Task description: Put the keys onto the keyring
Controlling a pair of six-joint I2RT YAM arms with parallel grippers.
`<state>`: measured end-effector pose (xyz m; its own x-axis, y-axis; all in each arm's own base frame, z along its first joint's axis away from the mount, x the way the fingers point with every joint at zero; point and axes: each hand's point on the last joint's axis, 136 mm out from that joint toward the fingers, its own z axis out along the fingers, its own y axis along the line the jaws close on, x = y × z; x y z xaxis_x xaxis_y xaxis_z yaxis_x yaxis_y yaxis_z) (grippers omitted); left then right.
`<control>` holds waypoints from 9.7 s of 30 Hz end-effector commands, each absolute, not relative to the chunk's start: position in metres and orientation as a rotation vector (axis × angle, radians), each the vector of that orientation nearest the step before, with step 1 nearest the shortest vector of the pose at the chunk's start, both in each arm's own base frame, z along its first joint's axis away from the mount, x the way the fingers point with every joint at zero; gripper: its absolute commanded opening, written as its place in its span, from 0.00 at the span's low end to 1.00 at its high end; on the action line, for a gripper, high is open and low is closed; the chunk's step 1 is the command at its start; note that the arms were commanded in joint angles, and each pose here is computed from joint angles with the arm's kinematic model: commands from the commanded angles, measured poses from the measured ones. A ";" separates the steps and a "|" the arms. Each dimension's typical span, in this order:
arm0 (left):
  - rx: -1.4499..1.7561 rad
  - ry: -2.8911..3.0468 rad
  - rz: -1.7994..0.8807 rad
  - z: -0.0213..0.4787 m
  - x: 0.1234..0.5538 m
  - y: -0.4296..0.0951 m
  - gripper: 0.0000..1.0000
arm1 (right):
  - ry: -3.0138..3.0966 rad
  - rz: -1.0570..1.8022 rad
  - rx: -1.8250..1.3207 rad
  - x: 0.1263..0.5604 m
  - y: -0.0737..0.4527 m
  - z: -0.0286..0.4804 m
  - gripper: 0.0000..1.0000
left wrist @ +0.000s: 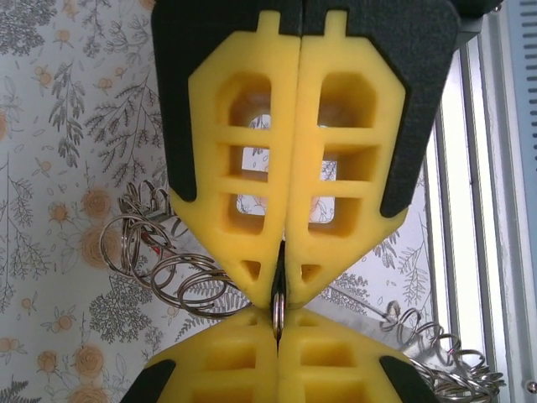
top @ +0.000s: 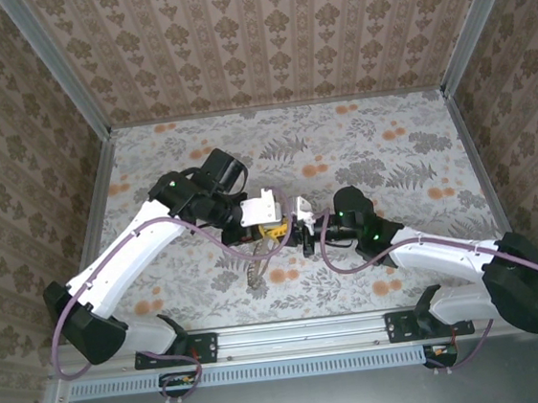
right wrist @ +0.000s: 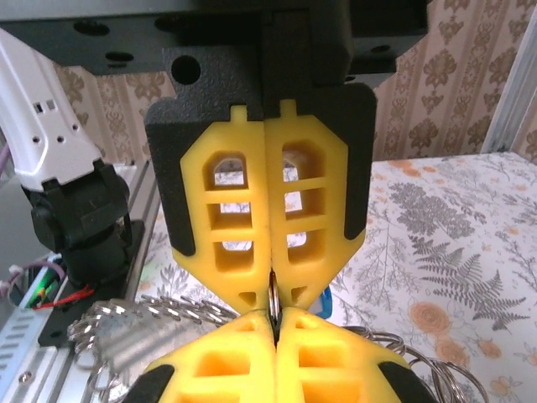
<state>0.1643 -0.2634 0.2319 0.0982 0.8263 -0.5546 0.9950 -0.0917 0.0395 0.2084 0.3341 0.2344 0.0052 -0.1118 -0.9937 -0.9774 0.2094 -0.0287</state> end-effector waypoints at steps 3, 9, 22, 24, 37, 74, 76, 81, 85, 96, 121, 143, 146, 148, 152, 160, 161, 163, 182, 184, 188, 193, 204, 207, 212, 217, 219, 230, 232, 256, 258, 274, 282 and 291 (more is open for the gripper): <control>1.856 1.595 -0.765 0.271 0.156 -0.283 0.12 | 1.315 1.021 -1.049 0.208 0.336 0.246 0.00; 1.734 1.568 -0.823 0.267 0.154 -0.268 0.27 | 1.181 1.059 -0.892 0.209 0.325 0.283 0.00; 1.602 1.436 -0.897 0.285 0.157 -0.271 0.24 | 1.038 1.130 -0.812 0.205 0.324 0.309 0.00; 1.610 1.426 -0.878 0.285 0.157 -0.270 0.16 | 1.041 1.133 -0.808 0.207 0.325 0.309 0.00; 1.544 1.354 -0.820 0.288 0.146 -0.259 0.24 | 1.038 1.145 -0.815 0.207 0.331 0.311 0.00; 1.390 1.349 -0.703 0.299 0.164 -0.242 0.39 | 1.014 1.171 -0.847 0.201 0.338 0.315 0.00; 1.374 1.352 -0.734 0.298 0.164 -0.241 0.33 | 1.012 1.173 -0.849 0.200 0.339 0.315 0.00; 1.386 1.342 -0.851 0.296 0.157 -0.247 0.28 | 1.002 1.184 -0.862 0.198 0.340 0.317 0.00; 1.387 1.357 -0.889 0.293 0.158 -0.250 0.26 | 1.027 1.187 -0.864 0.202 0.343 0.310 0.00; 1.420 1.355 -0.922 0.295 0.156 -0.253 0.00 | 1.049 1.181 -0.862 0.203 0.343 0.302 0.00; 1.951 1.609 -0.682 0.260 0.133 -0.241 0.00 | 1.244 0.985 -1.345 0.180 0.349 0.249 0.29; 1.927 1.544 -0.721 0.274 0.137 -0.256 0.00 | 1.251 1.039 -1.292 0.178 0.359 0.245 0.03; 1.918 1.542 -0.719 0.274 0.136 -0.254 0.01 | 1.220 1.037 -1.246 0.179 0.356 0.254 0.00; 1.891 1.541 -0.712 0.275 0.136 -0.251 0.17 | 1.176 1.036 -1.190 0.179 0.352 0.265 0.00; 1.792 1.497 -0.761 0.290 0.132 -0.241 0.20 | 1.085 1.043 -1.100 0.178 0.345 0.286 0.00; 1.646 1.513 -0.859 0.299 0.140 -0.232 0.26 | 1.036 1.054 -1.071 0.177 0.344 0.298 0.00; 1.630 1.512 -0.874 0.300 0.141 -0.234 0.25 | 1.037 1.056 -1.068 0.178 0.345 0.299 0.00; 1.608 1.490 -0.918 0.302 0.142 -0.239 0.25 | 1.034 1.059 -1.063 0.179 0.346 0.300 0.00; 1.546 1.479 -1.074 0.283 0.127 -0.243 0.11 | 0.997 1.070 -0.949 0.194 0.349 0.318 0.00; 1.543 1.489 -1.086 0.280 0.125 -0.242 0.12 | 0.999 1.061 -0.918 0.198 0.348 0.320 0.00; 1.539 1.508 -1.080 0.270 0.122 -0.239 0.16 | 1.000 1.049 -0.912 0.200 0.347 0.320 0.00; 1.491 1.480 -1.043 0.278 0.126 -0.237 0.33 | 1.017 1.052 -0.933 0.199 0.349 0.313 0.00; 1.459 1.456 -0.908 0.284 0.147 -0.236 0.37 | 1.030 1.038 -0.988 0.191 0.350 0.306 0.00; 1.462 1.449 -0.897 0.287 0.151 -0.237 0.29 | 1.033 1.031 -1.002 0.190 0.350 0.305 0.00; 1.484 1.452 -0.905 0.286 0.151 -0.238 0.16 | 1.041 1.021 -1.018 0.189 0.350 0.303 0.00; 1.486 1.465 -0.883 0.285 0.153 -0.237 0.06 | 1.059 1.007 -1.062 0.186 0.353 0.298 0.00; 1.487 1.462 -0.884 0.286 0.152 -0.237 0.00 | 1.068 0.999 -1.075 0.186 0.354 0.296 0.00; 1.320 1.507 -0.897 0.289 0.177 -0.245 0.00 | 1.188 0.888 -1.132 0.192 0.345 0.275 0.27; 1.331 1.489 -0.911 0.287 0.175 -0.247 0.00 | 1.231 0.855 -1.119 0.197 0.340 0.270 0.32; 1.474 1.468 -0.902 0.269 0.168 -0.255 0.00 | 1.454 0.674 -1.181 0.226 0.338 0.256 0.35; 1.471 1.475 -0.902 0.267 0.168 -0.255 0.00 | 1.452 0.670 -1.176 0.227 0.338 0.256 0.35; 1.489 1.452 -0.892 0.266 0.164 -0.255 0.00 | 1.427 0.731 -1.239 0.216 0.345 0.252 0.19; 1.491 1.459 -0.898 0.264 0.164 -0.256 0.00 | 1.418 0.743 -1.262 0.213 0.347 0.251 0.00; 1.547 1.489 -0.963 0.246 0.143 -0.243 0.39 | 1.276 0.827 -1.251 0.199 0.335 0.271 0.00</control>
